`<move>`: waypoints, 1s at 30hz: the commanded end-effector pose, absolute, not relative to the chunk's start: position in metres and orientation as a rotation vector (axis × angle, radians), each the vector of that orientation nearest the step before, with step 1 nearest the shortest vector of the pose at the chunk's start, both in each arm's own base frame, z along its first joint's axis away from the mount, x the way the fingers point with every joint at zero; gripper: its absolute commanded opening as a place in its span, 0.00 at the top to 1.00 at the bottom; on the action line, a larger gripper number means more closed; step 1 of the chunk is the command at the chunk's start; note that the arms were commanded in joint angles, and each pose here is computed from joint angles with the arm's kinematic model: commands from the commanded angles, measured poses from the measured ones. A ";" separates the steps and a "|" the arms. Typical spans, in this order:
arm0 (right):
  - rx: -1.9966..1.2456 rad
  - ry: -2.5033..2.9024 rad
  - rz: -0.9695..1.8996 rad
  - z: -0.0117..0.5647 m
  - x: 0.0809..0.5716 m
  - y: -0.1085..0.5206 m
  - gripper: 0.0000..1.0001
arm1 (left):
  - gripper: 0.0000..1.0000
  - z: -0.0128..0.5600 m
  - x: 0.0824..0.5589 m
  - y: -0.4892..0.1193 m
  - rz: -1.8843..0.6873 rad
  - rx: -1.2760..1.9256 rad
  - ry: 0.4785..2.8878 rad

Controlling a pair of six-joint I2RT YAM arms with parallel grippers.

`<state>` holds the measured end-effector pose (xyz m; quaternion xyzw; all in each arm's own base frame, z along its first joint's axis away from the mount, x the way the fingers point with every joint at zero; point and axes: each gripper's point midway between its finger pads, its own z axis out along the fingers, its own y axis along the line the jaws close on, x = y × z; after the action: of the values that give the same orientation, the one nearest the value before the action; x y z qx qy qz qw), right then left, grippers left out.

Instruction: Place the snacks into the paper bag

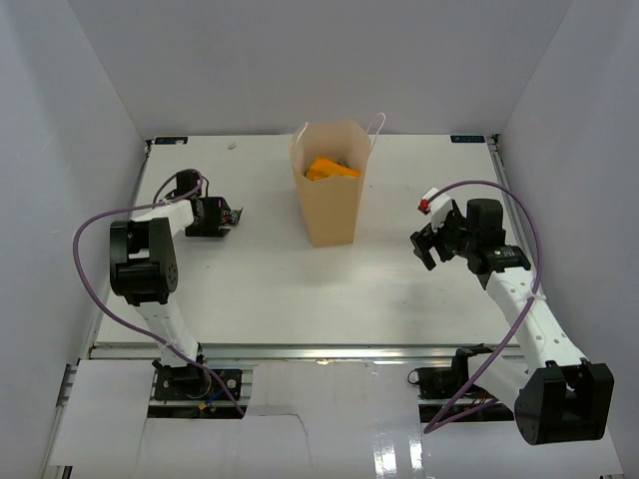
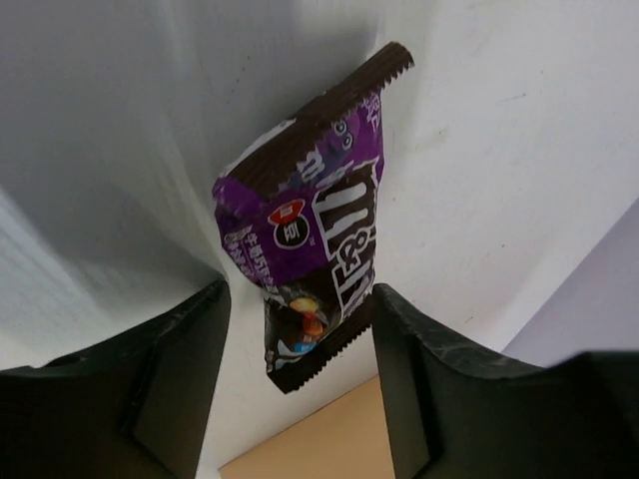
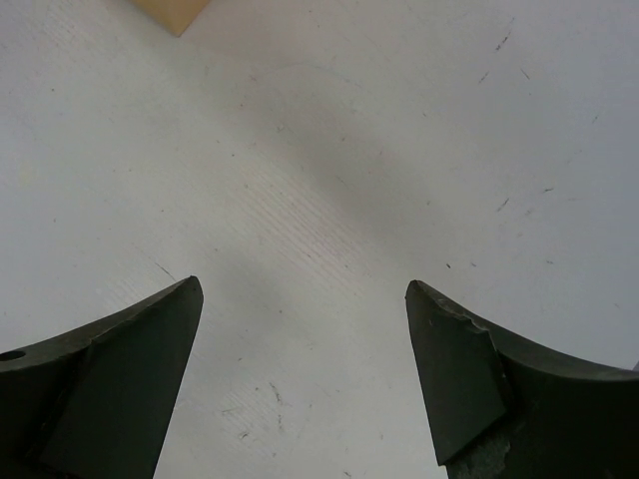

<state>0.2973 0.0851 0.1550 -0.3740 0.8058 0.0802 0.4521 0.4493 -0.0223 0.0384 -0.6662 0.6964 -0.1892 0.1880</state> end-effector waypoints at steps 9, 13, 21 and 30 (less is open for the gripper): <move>-0.887 1.973 0.260 0.167 0.293 0.084 0.12 | 0.57 0.035 0.462 -0.012 -0.502 -1.874 1.984; -0.910 1.939 0.324 0.178 0.291 0.092 0.12 | 0.68 0.043 0.465 -0.012 -0.537 -1.780 2.017; -1.063 1.776 0.461 0.206 0.274 0.116 0.10 | 0.80 0.142 0.477 -0.025 -0.683 -1.142 2.045; -1.057 1.771 0.522 0.209 0.277 0.121 0.10 | 0.81 0.296 0.429 -0.090 -0.967 -0.364 1.795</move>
<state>0.2742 0.1157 0.1899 -0.4257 0.7457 0.2033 0.4705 0.4453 -0.0570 0.2346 -0.3029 0.7737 -0.3460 0.4358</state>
